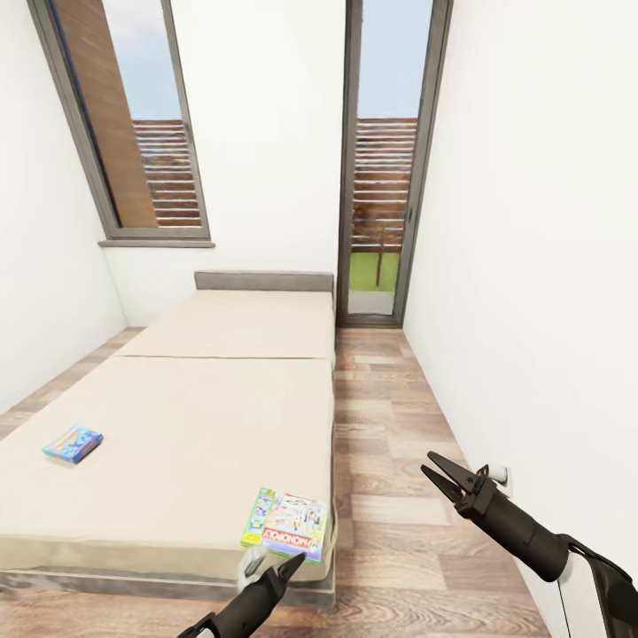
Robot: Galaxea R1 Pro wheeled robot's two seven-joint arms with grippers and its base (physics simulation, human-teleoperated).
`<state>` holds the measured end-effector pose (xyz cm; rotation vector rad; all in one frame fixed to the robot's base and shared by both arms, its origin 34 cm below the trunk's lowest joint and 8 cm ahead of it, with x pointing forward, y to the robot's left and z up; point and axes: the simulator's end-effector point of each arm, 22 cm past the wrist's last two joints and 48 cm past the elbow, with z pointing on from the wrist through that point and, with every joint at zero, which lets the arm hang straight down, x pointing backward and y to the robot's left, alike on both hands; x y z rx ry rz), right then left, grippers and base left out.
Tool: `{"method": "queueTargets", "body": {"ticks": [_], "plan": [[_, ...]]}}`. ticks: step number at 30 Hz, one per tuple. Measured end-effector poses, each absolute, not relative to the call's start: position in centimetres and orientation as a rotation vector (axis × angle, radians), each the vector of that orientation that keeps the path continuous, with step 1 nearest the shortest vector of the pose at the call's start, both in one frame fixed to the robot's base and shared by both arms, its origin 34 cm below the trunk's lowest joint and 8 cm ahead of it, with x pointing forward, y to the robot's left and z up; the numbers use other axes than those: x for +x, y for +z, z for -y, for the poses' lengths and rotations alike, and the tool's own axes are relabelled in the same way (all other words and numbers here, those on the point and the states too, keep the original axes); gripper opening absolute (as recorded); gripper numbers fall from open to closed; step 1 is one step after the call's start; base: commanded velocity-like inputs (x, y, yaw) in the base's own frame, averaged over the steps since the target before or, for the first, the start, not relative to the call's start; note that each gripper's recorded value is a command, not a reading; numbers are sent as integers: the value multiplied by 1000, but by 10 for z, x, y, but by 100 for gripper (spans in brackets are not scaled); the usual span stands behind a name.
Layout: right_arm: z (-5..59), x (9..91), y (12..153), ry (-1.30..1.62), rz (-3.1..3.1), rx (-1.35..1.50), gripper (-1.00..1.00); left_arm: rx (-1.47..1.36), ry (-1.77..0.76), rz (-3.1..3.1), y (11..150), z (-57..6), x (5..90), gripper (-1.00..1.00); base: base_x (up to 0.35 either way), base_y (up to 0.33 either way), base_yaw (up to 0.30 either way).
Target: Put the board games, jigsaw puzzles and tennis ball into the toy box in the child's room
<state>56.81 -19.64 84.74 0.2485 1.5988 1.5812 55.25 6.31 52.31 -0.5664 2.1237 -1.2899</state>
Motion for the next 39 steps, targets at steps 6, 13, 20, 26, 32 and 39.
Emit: {"method": "queueTargets", "body": {"ticks": [6, 13, 20, 26, 32, 39], "plan": [[196, 568, 847, 1582, -1599, 249, 100, -566, -1288, -2124, 523, -63, 553, 100, 70, -77, 0], [196, 568, 847, 1581, -1599, 249, 100, -566, -1288, -2124, 523, -63, 553, 100, 98, -63, 0], [197, 569, 846, 1576, -1606, 254, 100, -555, -1293, -2131, 523, -61, 551, 100, 188, -17, 0], [197, 569, 845, 1573, -1608, 255, 100, -556, -1294, -2129, 523, -62, 551, 100, 54, -3, 0], [197, 569, 845, 1573, -1609, 257, 100, -557, -1294, -2127, 523, -62, 552, 100, 11, -1, 0], [197, 569, 844, 1573, -1609, 257, 100, -557, -1293, -2127, 523, -62, 552, 100, 2, 0, 0]]}}
